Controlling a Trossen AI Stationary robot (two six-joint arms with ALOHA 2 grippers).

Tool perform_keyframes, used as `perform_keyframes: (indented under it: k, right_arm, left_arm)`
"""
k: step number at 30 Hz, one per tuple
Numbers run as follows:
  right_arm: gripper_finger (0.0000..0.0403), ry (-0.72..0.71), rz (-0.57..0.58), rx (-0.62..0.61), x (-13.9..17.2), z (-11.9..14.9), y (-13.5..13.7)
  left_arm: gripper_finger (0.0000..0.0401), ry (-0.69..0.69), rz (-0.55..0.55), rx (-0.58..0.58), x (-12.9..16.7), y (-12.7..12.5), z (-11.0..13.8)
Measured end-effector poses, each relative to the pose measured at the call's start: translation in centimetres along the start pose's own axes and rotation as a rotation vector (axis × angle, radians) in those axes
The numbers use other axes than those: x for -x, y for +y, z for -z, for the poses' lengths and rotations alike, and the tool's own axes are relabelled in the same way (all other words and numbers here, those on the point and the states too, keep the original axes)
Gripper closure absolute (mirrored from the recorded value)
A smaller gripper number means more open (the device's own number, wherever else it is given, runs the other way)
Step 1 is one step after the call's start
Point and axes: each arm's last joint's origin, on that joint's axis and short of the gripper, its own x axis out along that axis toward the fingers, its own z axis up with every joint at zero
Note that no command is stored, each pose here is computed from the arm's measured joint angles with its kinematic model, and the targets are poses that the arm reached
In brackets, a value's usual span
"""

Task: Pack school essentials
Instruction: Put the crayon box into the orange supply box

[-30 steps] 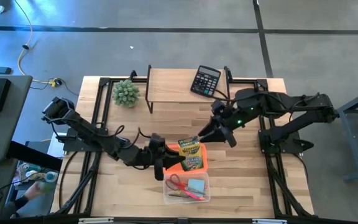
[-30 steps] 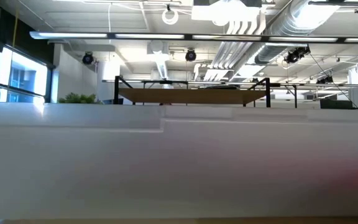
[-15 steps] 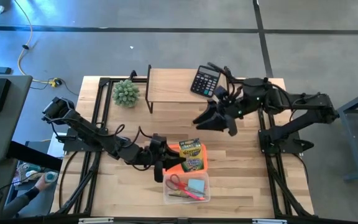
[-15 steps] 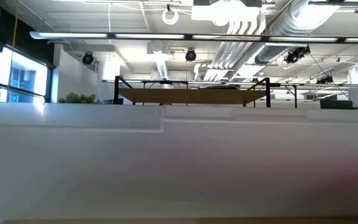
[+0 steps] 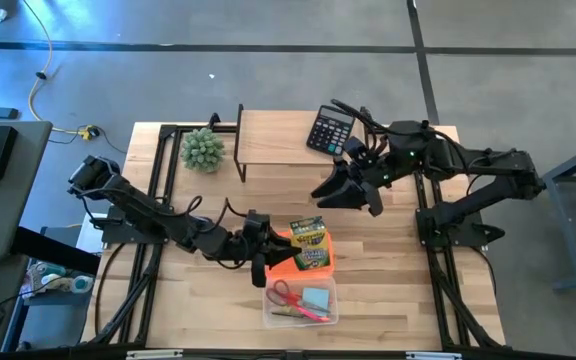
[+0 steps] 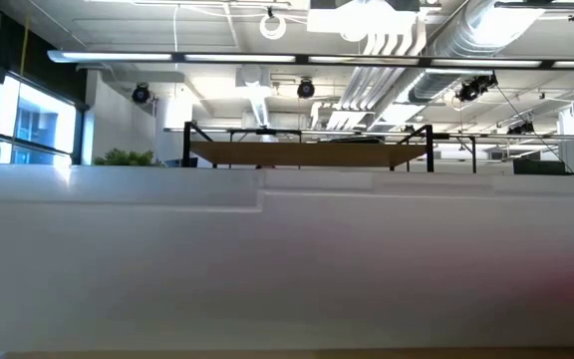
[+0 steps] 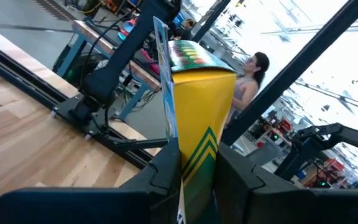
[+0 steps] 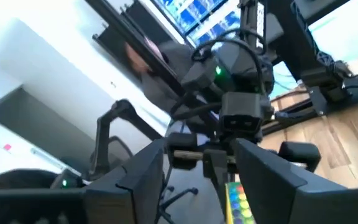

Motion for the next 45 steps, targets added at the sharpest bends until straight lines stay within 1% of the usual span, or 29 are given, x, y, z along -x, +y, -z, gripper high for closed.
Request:
perform_keyframes:
  k: [4, 7, 9, 12, 15, 17, 20, 23, 27, 32, 37, 40, 42, 45]
  right_arm:
    - [0.0185, 0.042, 0.000, 0.014, 0.5, -0.4, -1.0]
    - [0.0169, 0.081, 0.001, -0.003, 1.5, -0.7, -1.7]
    - [0.0166, 0.107, -0.008, 0.010, 2.4, -0.9, -2.0]
    - [0.0165, 0.111, 0.015, 0.070, 3.9, -1.0, -1.8]
    - [0.0165, 0.144, 0.037, 0.130, 5.0, -0.6, -1.5]
    - [0.0165, 0.189, 0.062, 0.152, 5.2, 0.1, -1.5]
    - [0.0165, 0.249, 0.126, 0.173, 4.9, 1.2, -1.5]
    - [0.0165, 0.279, 0.152, 0.195, 4.1, 1.9, -1.3]
    - [0.0164, 0.307, 0.129, 0.220, 3.1, 2.6, -0.9]
    - [0.0164, 0.308, 0.184, 0.212, 1.9, 3.1, -1.0]
    - [0.0165, 0.309, 0.174, 0.195, 1.0, 3.4, -0.9]
    - [0.0165, 0.313, 0.167, 0.193, 0.9, 3.6, -0.7]
    - [0.0165, 0.310, 0.168, 0.171, 0.9, 3.6, -0.6]
    - [0.0165, 0.287, 0.164, 0.159, 0.8, 3.5, -0.4]
  left_arm:
    - [0.0334, 0.004, 0.011, 0.001, -0.2, 0.2, -0.2]
    - [0.0335, -0.003, 0.013, -0.012, -0.2, 0.2, -0.3]
    - [0.0336, -0.019, 0.020, -0.022, -0.2, 0.2, -0.5]
    - [0.0336, -0.043, 0.028, -0.031, -0.3, 0.2, -0.8]
    - [0.0335, -0.058, 0.025, -0.029, -0.4, 0.3, -1.0]
    - [0.0335, -0.077, 0.031, -0.021, -0.4, 0.3, -1.3]
    - [0.0336, -0.095, 0.036, -0.021, -0.5, 0.3, -1.5]
    - [0.0336, -0.098, 0.032, -0.034, -0.6, 0.5, -1.6]
    - [0.0335, -0.100, 0.033, -0.040, -0.6, 0.5, -1.6]
    - [0.0336, -0.102, 0.035, -0.039, -0.5, 0.4, -1.7]
    - [0.0335, -0.115, 0.043, -0.057, -0.5, 0.3, -1.8]
    - [0.0336, -0.118, 0.044, -0.057, -0.5, 0.3, -1.8]
    - [0.0337, -0.117, 0.043, -0.063, -0.5, 0.3, -1.8]
    - [0.0338, -0.124, 0.037, -0.072, -0.5, 0.3, -1.9]
